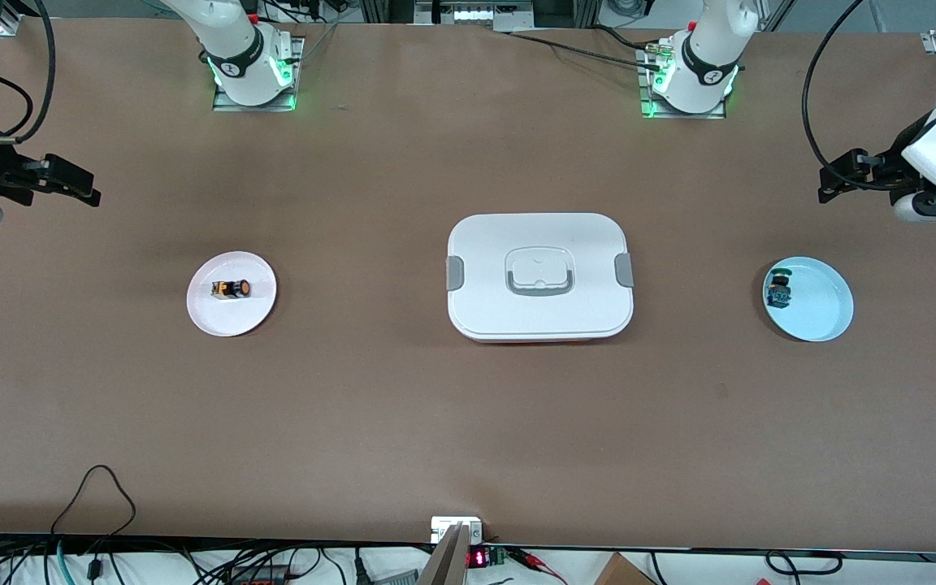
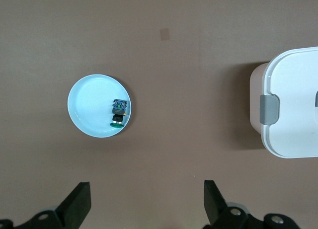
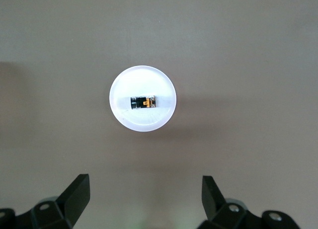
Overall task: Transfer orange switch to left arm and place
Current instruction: 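Move the right gripper toward the white plate with the orange switch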
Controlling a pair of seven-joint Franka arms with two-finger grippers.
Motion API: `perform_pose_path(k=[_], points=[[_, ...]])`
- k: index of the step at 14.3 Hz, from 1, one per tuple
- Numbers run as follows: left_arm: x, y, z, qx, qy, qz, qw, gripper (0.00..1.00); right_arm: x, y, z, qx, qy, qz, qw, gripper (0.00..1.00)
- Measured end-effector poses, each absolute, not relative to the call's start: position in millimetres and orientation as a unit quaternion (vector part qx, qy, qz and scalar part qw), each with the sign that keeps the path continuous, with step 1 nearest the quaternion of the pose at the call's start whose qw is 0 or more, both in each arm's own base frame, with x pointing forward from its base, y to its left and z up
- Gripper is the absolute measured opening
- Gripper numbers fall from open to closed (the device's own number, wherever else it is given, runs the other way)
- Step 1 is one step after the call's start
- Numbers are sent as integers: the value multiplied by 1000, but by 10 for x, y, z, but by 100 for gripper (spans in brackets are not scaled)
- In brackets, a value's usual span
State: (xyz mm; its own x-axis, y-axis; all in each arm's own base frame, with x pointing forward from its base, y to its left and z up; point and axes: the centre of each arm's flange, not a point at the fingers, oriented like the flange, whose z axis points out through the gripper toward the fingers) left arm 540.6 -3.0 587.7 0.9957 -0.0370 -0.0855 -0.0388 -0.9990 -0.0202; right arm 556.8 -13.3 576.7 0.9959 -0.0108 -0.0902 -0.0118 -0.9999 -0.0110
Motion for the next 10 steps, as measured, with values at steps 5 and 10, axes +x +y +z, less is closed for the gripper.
perform_pose_path(k=[5, 10], points=[[5406, -31, 5878, -999, 19, 42, 11, 100, 5677, -128, 5509, -998, 6, 68, 3, 100], [5407, -33, 5880, -999, 19, 42, 11, 100, 5756, -58, 5342, -997, 1, 77, 1, 100]])
